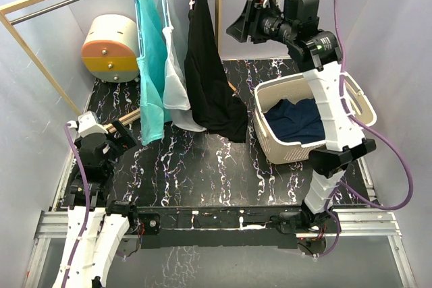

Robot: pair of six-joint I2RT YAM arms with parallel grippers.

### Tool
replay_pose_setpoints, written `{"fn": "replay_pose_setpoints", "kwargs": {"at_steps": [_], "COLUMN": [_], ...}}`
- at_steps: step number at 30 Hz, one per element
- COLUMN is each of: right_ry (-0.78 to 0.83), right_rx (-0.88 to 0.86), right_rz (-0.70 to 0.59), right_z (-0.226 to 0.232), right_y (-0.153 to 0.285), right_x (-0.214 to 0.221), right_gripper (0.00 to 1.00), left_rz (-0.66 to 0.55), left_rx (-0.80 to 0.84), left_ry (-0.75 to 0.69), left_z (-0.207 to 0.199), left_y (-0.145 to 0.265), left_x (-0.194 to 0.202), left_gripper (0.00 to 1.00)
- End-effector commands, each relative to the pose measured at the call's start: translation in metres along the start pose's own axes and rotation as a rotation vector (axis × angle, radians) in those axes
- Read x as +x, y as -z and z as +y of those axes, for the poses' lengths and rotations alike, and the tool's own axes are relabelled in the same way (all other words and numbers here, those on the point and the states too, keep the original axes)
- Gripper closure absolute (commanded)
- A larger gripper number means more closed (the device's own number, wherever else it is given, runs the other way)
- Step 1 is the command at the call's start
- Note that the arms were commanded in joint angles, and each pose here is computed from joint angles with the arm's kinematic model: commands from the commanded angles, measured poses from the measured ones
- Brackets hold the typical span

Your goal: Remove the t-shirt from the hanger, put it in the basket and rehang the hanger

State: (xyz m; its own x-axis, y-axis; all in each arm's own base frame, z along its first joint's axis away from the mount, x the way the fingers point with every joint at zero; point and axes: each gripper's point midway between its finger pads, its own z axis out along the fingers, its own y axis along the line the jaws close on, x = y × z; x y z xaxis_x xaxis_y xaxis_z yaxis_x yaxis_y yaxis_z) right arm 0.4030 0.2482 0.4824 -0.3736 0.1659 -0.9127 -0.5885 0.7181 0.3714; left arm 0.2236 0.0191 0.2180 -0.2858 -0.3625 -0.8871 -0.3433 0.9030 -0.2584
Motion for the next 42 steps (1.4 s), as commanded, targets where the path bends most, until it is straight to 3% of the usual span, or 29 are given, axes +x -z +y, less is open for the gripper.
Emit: {"fn": "replay_pose_setpoints", "kwargs": {"at_steps": [1, 7, 28, 36, 42], "right_ry": [0.016, 0.055, 0.159, 0.161, 0.168], "right_rx": [0.068, 0.098, 0.204, 0.218, 0.32], "right_rz": [-0.114, -0.207, -0.235, -0.252, -0.251], "right_z": [0.0, 0.027, 0.055, 0.06, 0.04], "right_y": [-0.019, -0.039, -0.094, -0.097, -0.106], "right_x": [-0.019, -0.026, 0.007, 0.007, 0.013], "right_gripper": [0.43, 0.39, 0.39, 0.41, 0.45], "left_rz": [-0.003, -0.002, 0.01, 0.012, 0.013], "left_rx": [0.009, 0.015, 0.039, 0.04, 0.043], "left_ry": [-0.006, -0.007, -0.014, -0.016, -0.016], "left_z": [-0.002, -0.003, -0.008, -0.008, -0.009], "left_y": [-0.003, -0.003, -0.004, -0.005, -0.005], "left_x": [-0.001, -0.002, 0.001, 0.001, 0.002], "left_gripper": [0.07, 0.07, 0.08, 0.08, 0.08]}}
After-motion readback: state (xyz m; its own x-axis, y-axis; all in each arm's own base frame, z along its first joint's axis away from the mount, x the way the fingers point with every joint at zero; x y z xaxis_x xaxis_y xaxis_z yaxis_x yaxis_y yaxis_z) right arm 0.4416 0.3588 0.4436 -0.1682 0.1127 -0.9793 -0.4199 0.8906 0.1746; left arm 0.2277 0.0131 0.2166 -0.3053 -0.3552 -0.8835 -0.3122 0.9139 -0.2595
